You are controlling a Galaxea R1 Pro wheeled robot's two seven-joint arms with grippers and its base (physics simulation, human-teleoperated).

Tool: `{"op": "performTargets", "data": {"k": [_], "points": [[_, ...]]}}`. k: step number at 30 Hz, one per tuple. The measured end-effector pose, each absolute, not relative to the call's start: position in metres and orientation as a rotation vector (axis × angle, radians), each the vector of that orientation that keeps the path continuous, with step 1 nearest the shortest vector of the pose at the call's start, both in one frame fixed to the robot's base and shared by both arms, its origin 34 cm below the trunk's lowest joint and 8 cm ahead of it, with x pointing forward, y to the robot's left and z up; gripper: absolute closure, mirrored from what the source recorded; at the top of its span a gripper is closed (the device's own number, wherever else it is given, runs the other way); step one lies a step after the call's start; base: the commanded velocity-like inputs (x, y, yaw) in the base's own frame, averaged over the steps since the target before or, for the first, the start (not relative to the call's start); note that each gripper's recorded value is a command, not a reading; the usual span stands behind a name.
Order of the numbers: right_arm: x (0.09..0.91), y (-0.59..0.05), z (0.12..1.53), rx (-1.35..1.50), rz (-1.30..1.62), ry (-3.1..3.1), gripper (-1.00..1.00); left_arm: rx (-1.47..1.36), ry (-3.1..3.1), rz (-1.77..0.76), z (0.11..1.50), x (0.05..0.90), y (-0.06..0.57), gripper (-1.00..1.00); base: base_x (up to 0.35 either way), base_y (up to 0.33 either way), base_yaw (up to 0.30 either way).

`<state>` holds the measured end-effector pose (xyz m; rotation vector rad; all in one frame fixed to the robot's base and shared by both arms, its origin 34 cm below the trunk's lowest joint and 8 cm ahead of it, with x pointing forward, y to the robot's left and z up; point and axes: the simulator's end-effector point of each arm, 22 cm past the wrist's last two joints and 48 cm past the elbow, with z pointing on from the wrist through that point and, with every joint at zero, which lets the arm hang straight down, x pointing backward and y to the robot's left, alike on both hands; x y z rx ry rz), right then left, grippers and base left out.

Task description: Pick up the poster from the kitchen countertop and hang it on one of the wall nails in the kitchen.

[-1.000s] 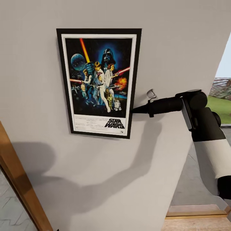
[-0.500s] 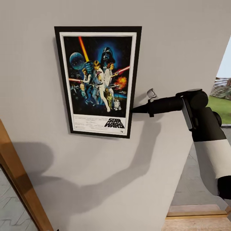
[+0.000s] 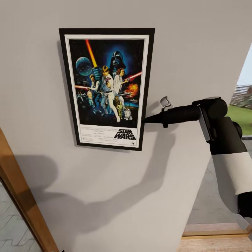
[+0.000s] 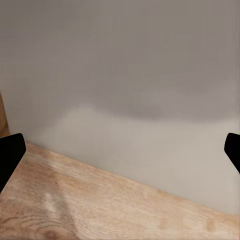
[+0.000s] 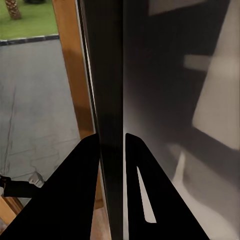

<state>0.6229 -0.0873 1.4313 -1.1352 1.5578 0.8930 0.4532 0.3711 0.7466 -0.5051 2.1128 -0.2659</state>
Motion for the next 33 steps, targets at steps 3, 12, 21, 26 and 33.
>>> {"op": "performTargets", "data": {"k": [3, 12, 21, 26, 33], "points": [[0.6229, -0.0874, 1.4313, -1.135, 0.893, 1.558, 1.00, -0.505, 2.113, -0.265, 0.7465, 0.4530, 0.3712, -1.00, 0.000, 0.077, 0.000], [0.6229, -0.0874, 1.4313, -1.135, 0.893, 1.558, 1.00, -0.505, 2.113, -0.266, 0.7466, 0.4531, 0.3712, -1.00, 0.000, 0.024, 0.000], [0.6232, -0.0875, 1.4307, -1.134, 0.894, 1.560, 1.00, -0.505, 2.113, -0.266, 0.7465, 0.4530, 0.3712, -1.00, 0.000, 0.001, 0.000], [0.6232, -0.0875, 1.4309, -1.134, 0.894, 1.559, 1.00, -0.505, 2.113, -0.266, 0.7465, 0.4530, 0.3712, -1.00, 0.000, 0.000, 0.000], [0.6233, -0.0875, 1.4308, -1.134, 0.894, 1.560, 1.00, -0.505, 2.113, -0.265, 0.7465, 0.4530, 0.3713, -1.00, 0.000, 0.000, 0.000]]}}
